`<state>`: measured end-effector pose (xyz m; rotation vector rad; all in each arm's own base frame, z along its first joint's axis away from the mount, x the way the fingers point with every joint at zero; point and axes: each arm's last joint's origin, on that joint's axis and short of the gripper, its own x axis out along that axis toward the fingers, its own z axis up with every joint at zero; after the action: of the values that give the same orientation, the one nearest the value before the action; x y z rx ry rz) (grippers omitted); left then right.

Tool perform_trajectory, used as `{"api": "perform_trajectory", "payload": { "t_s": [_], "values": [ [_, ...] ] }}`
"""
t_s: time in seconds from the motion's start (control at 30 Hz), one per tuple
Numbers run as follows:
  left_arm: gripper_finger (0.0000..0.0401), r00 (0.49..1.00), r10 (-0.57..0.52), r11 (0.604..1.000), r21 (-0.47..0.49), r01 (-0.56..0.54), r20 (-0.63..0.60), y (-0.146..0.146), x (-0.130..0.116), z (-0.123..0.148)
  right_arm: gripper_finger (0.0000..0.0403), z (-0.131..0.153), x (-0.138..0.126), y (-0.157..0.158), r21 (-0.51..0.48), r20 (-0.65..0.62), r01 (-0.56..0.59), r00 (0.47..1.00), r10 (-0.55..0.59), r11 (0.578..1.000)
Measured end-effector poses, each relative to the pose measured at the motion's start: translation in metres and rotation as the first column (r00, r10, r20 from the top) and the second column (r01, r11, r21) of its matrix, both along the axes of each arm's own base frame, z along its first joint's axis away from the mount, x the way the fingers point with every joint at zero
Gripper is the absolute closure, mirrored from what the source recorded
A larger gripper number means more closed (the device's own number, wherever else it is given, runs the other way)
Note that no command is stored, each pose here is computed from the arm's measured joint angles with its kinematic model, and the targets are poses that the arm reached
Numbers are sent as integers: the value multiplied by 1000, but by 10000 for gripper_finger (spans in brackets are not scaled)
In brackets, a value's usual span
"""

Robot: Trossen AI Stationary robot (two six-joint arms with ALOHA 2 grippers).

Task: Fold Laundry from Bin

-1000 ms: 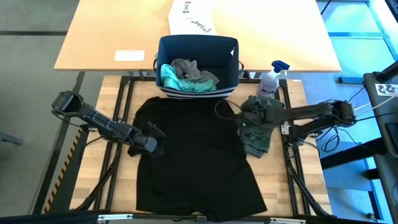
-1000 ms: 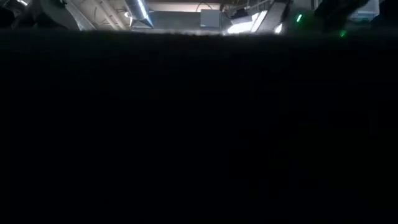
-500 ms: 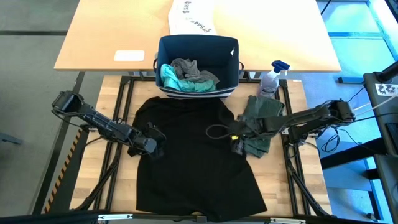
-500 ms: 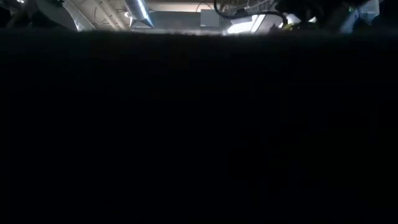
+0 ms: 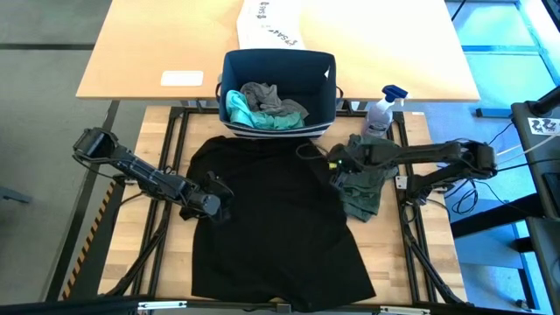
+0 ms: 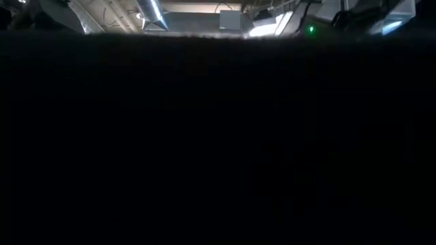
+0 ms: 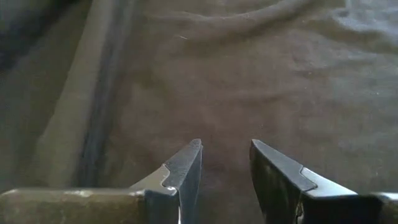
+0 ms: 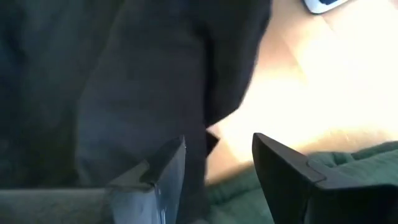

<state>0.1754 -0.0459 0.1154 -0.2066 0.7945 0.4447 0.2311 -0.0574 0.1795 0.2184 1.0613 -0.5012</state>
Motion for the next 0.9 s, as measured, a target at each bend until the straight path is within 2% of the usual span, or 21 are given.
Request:
{"api": "perform_trajectory", "payload": {
  "t_s": [0.13, 0.23, 0.4, 0.5, 0.8, 0.9],
  "values": [
    [270, 1000, -3, 1000, 1, 3, 1, 0, 0, 0, 214, -9, -4, -15, 40, 65, 27, 997, -29, 999],
    [270, 1000, -5, 1000, 5, 5, 0, 0, 0, 0, 214, -16, -4, -24, 34, 146, 37, 988, -42, 999],
    [270, 1000, -5, 1000, 4, 5, 2, 0, 0, 0, 225, -27, -4, -30, 65, 230, 15, 973, -30, 998],
    [270, 1000, -2, 1000, 9, 2, 6, 0, 1, 1, 257, -31, -5, -29, 25, 191, -3, 982, -2, 1000],
    [270, 1000, 9, 1000, 23, -9, 13, 1, 1, 1, 387, -41, -3, -32, -31, 154, -21, 988, 25, 999],
    [270, 1000, 9, 1000, 23, -9, 12, 1, 1, 1, 395, -33, -5, -31, -100, 109, -10, 994, 21, 995]
  ]
}}
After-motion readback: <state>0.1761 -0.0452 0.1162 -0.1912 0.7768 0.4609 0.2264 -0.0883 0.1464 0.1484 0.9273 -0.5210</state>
